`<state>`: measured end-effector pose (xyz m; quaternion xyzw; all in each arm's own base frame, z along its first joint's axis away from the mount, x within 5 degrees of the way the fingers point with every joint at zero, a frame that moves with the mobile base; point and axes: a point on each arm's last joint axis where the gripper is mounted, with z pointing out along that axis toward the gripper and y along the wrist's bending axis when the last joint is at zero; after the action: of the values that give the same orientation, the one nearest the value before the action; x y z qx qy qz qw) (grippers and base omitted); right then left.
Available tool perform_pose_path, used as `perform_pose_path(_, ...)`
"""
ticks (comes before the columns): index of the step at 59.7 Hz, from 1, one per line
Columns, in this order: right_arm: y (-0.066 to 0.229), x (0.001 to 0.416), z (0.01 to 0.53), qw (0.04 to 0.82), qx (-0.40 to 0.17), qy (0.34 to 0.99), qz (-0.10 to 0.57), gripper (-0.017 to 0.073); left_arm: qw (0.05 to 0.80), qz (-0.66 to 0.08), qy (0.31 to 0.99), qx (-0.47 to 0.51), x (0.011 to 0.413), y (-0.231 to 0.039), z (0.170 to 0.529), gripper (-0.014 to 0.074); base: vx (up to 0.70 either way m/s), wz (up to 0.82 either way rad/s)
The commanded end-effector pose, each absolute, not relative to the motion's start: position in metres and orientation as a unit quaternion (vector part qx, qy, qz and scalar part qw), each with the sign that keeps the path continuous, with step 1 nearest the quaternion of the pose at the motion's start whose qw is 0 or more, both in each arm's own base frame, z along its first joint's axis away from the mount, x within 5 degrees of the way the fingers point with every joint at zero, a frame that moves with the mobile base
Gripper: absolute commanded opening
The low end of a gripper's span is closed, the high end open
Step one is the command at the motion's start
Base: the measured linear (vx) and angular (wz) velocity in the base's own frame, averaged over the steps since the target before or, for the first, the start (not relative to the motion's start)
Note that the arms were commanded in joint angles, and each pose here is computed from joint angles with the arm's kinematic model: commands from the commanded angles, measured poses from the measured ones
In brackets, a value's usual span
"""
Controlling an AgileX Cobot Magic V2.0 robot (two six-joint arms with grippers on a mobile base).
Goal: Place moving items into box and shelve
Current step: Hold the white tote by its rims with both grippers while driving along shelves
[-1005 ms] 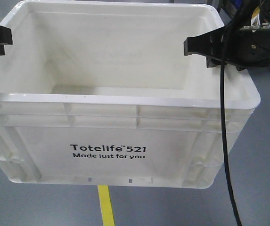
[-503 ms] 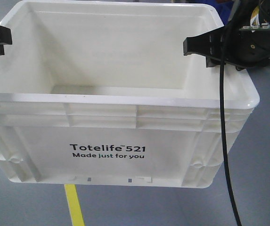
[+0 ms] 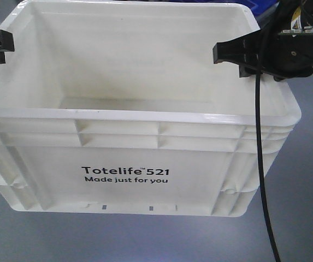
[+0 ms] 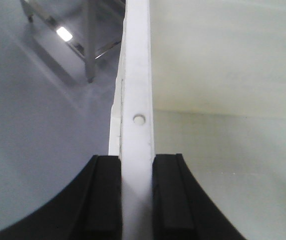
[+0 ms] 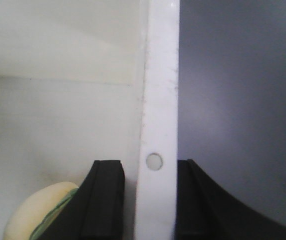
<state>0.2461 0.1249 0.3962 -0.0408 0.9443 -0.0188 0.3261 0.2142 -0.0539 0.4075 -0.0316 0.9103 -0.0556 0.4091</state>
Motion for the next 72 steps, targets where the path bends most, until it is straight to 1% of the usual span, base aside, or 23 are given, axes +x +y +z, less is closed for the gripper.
perform_pose_path(1,0.1132,0.2424,0.4267,0.410,-0.049,0.910,-0.031,0.0137,0.498,-0.068,0.864,-0.020,0.2094,-0.0514,0.4380,0.0158,0.27,-0.67)
perform_pose_path(43,0.1132,0.2424,0.4267,0.410,-0.049,0.910,-0.031,0.0137,0.498,-0.067,0.864,-0.020,0.2094,-0.0514,0.4380,0.0158,0.25,-0.57)
perform_pose_path(72,0.1132,0.2424,0.4267,0.409,-0.049,0.910,-0.031,0.0137,0.498,-0.067,0.864,-0.020,0.2094,-0.0514,0.4380,0.0158,0.25,-0.40)
